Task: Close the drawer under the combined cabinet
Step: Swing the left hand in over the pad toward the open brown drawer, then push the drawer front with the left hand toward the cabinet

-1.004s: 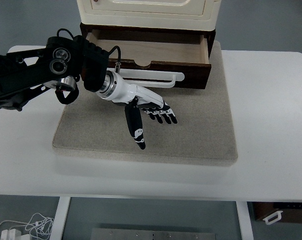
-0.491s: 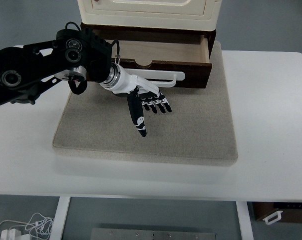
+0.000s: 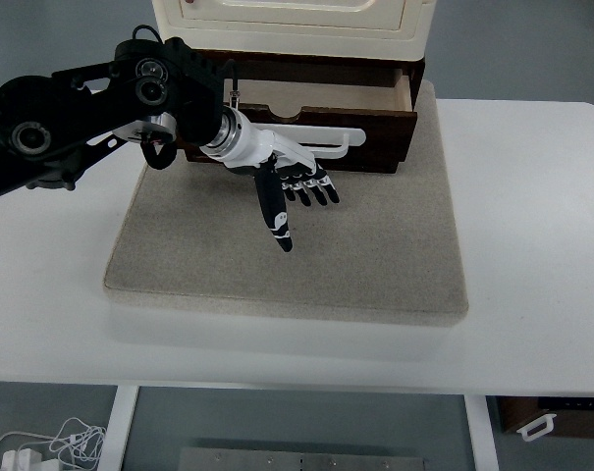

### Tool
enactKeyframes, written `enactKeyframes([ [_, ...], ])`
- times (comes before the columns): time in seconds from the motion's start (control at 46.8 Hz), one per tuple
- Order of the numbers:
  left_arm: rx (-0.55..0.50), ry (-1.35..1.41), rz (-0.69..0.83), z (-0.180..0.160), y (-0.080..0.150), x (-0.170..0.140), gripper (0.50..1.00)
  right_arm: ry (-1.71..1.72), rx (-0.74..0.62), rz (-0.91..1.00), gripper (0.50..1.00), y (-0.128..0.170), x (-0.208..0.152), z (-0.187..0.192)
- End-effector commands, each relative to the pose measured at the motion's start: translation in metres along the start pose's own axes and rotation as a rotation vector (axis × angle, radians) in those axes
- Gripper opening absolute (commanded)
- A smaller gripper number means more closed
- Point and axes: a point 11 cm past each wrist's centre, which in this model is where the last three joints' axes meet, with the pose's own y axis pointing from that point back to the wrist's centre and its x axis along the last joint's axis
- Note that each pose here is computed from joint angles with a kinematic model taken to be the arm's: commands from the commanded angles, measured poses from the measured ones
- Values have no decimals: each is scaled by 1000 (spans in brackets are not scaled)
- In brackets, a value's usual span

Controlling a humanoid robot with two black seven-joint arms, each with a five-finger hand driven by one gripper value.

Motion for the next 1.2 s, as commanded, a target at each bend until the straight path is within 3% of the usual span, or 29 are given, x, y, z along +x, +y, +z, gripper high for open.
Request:
enactKeyframes([
  [0.0, 8, 13, 7, -4, 0, 4, 999, 0, 0, 0, 952, 0, 0, 0],
  [1.175, 74, 107, 138, -28, 23, 55, 996, 0, 0, -2, 952, 0, 0, 0],
])
